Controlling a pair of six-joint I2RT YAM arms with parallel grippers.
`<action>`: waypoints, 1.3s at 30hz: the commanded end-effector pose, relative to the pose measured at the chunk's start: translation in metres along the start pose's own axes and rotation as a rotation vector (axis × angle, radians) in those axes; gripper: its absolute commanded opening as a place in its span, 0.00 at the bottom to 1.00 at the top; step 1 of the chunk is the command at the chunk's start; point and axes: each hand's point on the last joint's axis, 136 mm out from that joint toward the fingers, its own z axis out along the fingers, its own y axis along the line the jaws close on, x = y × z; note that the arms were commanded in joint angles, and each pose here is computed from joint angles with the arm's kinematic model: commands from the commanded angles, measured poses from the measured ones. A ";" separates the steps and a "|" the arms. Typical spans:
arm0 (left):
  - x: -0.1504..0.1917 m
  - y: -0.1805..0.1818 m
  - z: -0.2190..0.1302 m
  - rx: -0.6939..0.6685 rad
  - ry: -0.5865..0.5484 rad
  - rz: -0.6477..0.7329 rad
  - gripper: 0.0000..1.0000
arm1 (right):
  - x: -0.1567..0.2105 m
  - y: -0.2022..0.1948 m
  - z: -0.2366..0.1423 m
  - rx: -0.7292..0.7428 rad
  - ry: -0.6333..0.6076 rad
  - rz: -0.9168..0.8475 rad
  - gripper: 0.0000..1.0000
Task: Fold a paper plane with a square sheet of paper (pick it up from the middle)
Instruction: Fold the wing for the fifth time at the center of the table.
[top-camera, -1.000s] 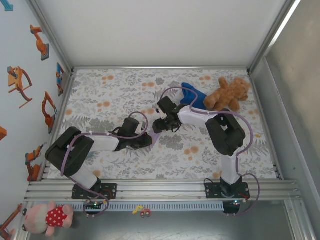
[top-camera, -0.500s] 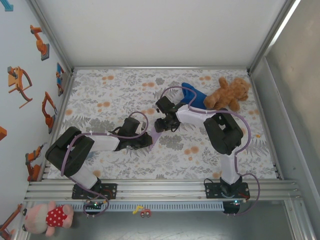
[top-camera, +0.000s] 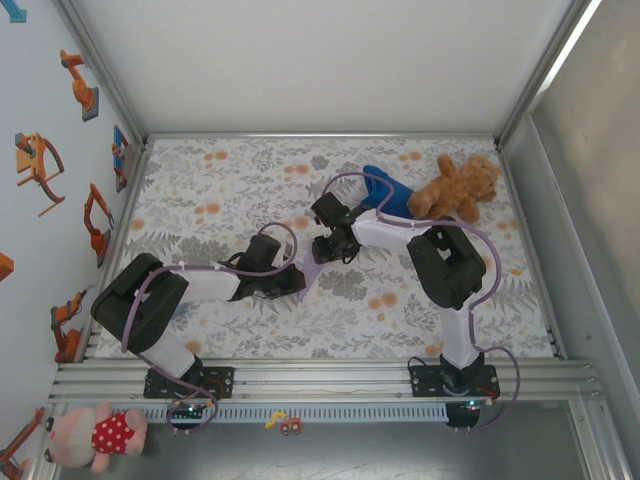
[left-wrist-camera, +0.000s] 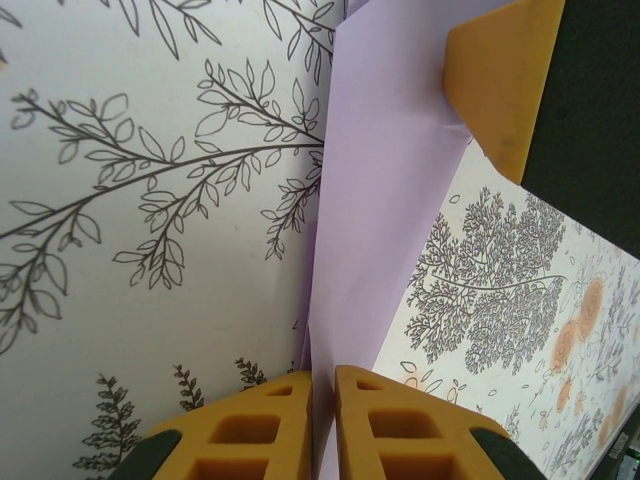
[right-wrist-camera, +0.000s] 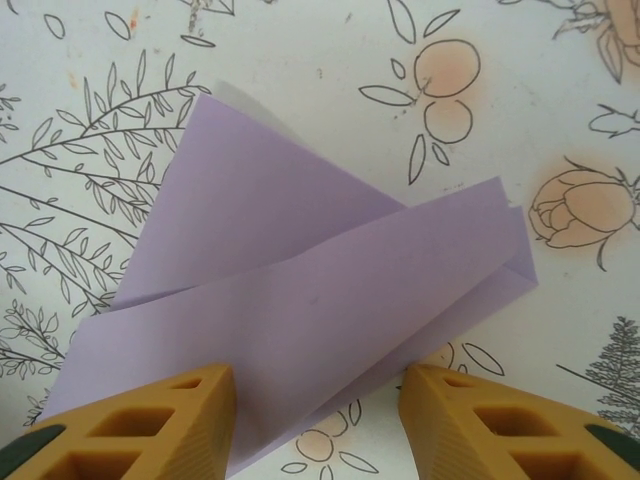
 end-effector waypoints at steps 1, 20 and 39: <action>0.032 0.040 0.005 -0.156 0.104 -0.073 0.14 | 0.060 -0.037 0.050 0.123 0.194 0.041 0.46; 0.035 0.048 0.007 -0.210 0.143 -0.085 0.13 | 0.034 -0.013 0.019 0.018 0.116 0.049 0.44; 0.035 0.045 0.010 -0.193 0.154 -0.081 0.13 | 0.034 0.002 -0.009 -0.027 0.111 -0.043 0.67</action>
